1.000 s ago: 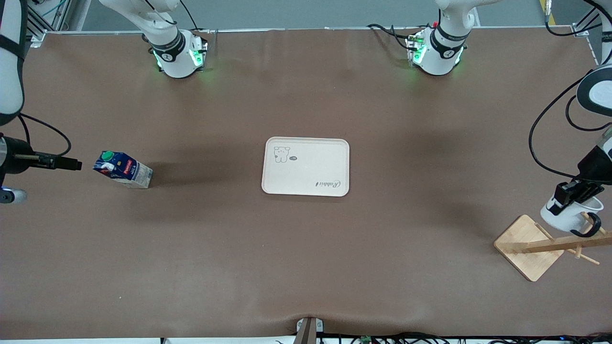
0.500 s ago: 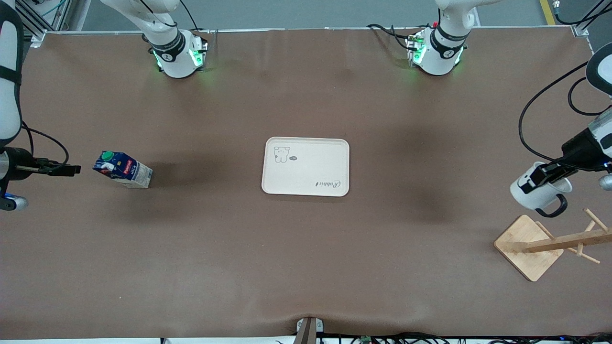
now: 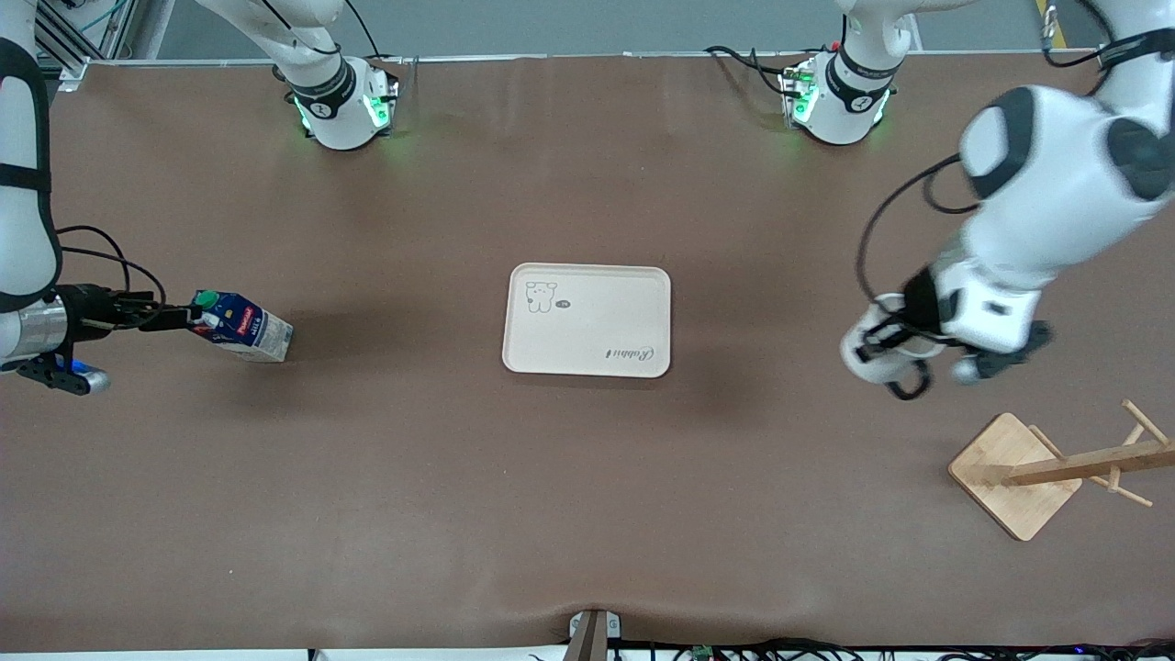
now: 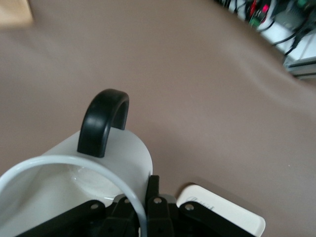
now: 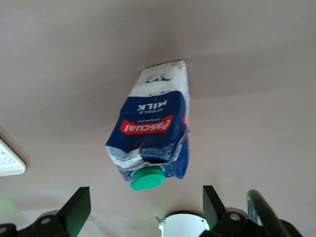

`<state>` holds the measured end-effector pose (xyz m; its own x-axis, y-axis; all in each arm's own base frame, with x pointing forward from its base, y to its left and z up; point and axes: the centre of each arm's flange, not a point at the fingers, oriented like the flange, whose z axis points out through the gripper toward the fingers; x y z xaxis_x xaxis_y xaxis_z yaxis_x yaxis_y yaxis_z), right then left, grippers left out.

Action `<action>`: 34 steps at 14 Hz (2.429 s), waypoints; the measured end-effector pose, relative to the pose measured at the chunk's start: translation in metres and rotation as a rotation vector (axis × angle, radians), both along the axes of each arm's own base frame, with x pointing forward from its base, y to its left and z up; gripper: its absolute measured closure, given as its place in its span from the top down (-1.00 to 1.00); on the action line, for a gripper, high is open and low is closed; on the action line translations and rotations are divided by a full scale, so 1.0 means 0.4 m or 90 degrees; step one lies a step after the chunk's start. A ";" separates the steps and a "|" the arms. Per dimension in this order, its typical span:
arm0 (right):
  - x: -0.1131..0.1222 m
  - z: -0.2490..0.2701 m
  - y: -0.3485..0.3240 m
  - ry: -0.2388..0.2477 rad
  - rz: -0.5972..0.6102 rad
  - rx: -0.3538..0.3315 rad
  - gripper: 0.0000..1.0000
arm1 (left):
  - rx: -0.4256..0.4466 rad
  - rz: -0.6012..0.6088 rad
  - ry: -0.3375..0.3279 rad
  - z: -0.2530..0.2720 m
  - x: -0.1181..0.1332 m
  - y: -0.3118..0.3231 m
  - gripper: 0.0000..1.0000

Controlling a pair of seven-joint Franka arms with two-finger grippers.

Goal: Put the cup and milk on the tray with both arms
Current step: 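Carry the white mug onto the tray with the left gripper, then release the mug on the tray while the right gripper lifts the milk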

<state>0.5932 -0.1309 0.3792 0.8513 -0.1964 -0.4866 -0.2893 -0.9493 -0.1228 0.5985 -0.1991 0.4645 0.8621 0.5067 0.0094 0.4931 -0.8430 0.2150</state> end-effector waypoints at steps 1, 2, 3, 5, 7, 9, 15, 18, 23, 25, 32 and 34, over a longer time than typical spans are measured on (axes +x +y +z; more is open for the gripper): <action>0.000 -0.003 0.005 -0.005 0.002 0.001 1.00 | 0.011 0.021 0.018 -0.041 -0.014 -0.112 -0.91; 0.001 -0.007 0.006 -0.023 0.002 -0.003 1.00 | 0.019 0.040 0.036 -0.087 -0.032 -0.216 -0.91; -0.001 -0.014 0.010 -0.048 0.001 -0.011 1.00 | 0.023 0.054 0.055 -0.136 -0.052 -0.309 -0.91; -0.030 -0.038 0.026 -0.081 -0.001 -0.022 1.00 | 0.023 0.062 0.090 -0.225 -0.096 -0.464 -0.91; -0.070 -0.060 0.040 -0.087 -0.002 -0.025 1.00 | 0.023 0.061 0.114 -0.288 -0.139 -0.574 -0.91; -0.089 -0.069 0.042 -0.095 0.001 -0.026 1.00 | 0.029 0.074 0.136 -0.344 -0.189 -0.656 -0.91; -0.132 -0.130 0.031 -0.170 0.029 -0.040 0.42 | 0.095 0.095 0.145 -0.537 -0.286 -0.737 -0.91; -0.129 -0.093 0.037 -0.170 0.033 -0.036 0.42 | 0.115 0.105 0.164 -0.601 -0.302 -0.726 -0.91; -0.070 0.133 0.068 -0.137 0.025 -0.026 0.20 | 0.124 0.114 0.173 -0.636 -0.309 -0.707 -0.91; -0.041 0.220 0.104 -0.154 0.035 -0.027 0.18 | 0.123 0.115 0.172 -0.637 -0.307 -0.706 -0.82; 0.014 0.297 0.404 -0.170 0.042 -0.054 0.18 | 0.092 0.134 0.116 -0.536 -0.225 -0.693 0.56; 0.003 0.287 0.549 -0.162 0.067 -0.058 0.18 | 0.092 0.147 0.089 -0.436 -0.187 -0.667 0.96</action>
<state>0.5945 0.0887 0.4939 0.9619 -0.1333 -0.2385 -0.1591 -0.9830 -0.0920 0.5237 -0.4661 0.2901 0.7225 0.6912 -0.0155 0.6914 -0.7223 0.0181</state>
